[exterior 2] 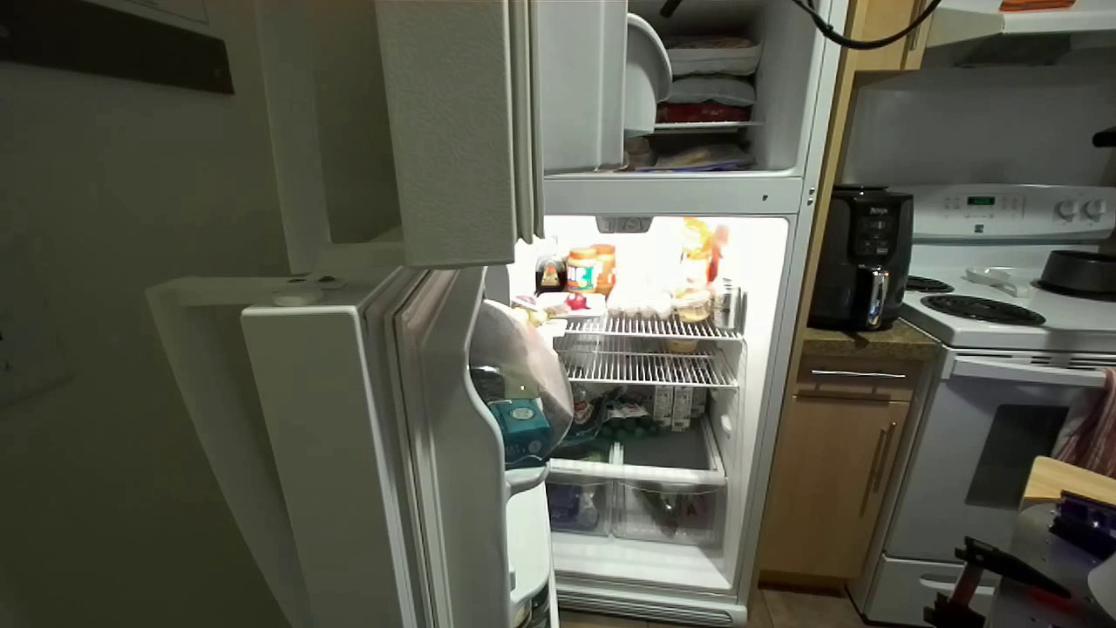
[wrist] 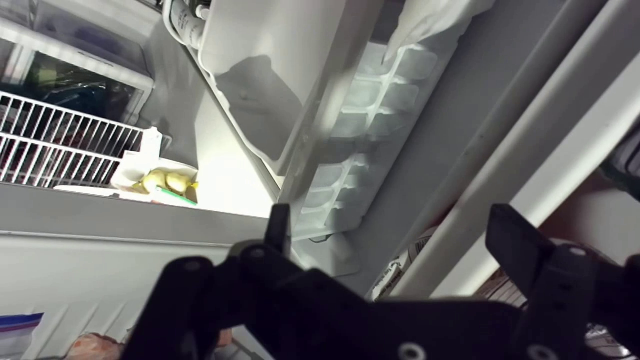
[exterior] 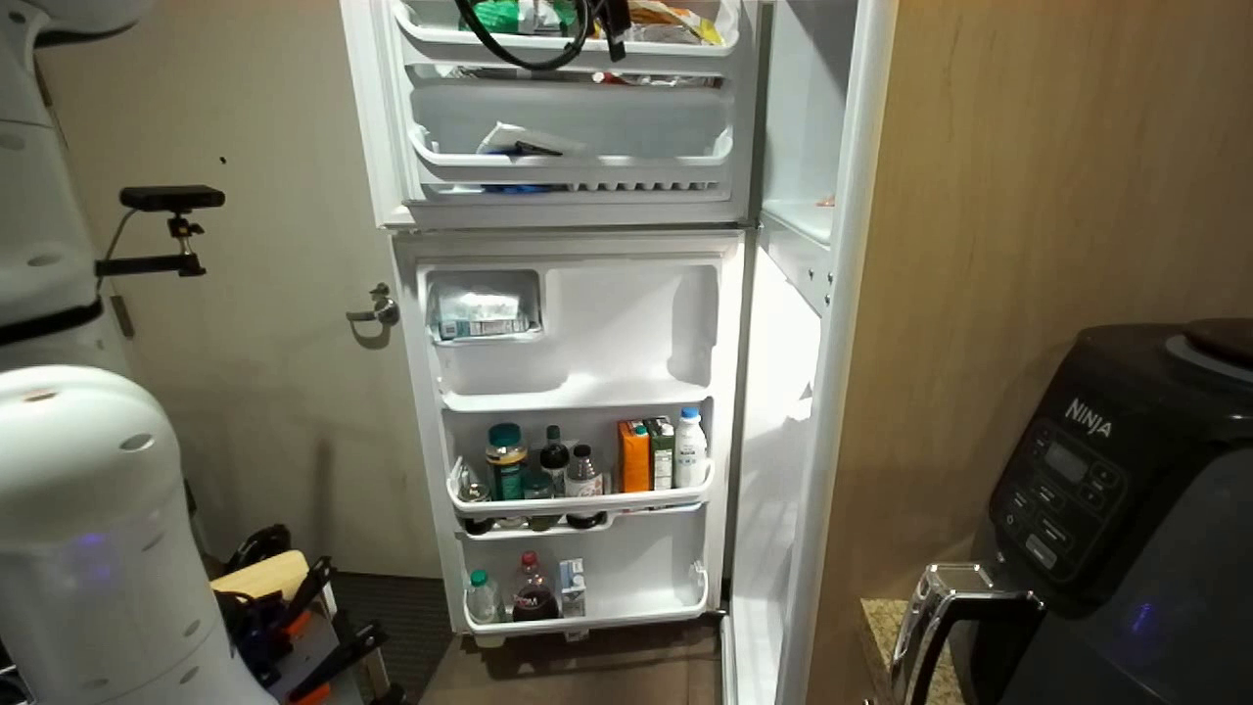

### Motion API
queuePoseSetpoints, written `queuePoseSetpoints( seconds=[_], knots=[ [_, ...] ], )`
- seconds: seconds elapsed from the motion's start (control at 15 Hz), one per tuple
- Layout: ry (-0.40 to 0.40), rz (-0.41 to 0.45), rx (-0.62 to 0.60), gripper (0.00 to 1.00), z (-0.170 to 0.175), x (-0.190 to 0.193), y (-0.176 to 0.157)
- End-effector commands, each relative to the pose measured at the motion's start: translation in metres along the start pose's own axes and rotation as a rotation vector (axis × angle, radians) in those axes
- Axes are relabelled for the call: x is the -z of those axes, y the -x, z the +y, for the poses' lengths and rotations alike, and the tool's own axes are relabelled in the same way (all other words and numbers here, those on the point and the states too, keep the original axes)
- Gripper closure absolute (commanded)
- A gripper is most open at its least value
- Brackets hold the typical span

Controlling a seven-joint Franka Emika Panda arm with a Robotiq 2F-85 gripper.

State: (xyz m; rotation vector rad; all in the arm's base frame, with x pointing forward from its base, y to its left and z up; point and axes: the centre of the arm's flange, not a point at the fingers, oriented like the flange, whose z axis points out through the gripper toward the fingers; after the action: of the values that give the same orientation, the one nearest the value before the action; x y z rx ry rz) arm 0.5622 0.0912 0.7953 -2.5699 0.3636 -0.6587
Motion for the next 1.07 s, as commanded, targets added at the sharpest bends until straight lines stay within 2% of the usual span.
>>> queuePoseSetpoints(
  seconds=[0.0, 0.27, 0.73, 1.0],
  knots=[
    [0.005, 0.001, 0.042, 0.0, 0.011, 0.003, 0.01],
    [-0.002, 0.032, 0.069, 0.0, -0.003, -0.001, 0.013],
    [-0.037, 0.129, 0.134, 0.0, -0.048, -0.006, 0.021],
    [-0.048, 0.133, 0.156, 0.0, -0.059, -0.008, 0.024]
  ],
)
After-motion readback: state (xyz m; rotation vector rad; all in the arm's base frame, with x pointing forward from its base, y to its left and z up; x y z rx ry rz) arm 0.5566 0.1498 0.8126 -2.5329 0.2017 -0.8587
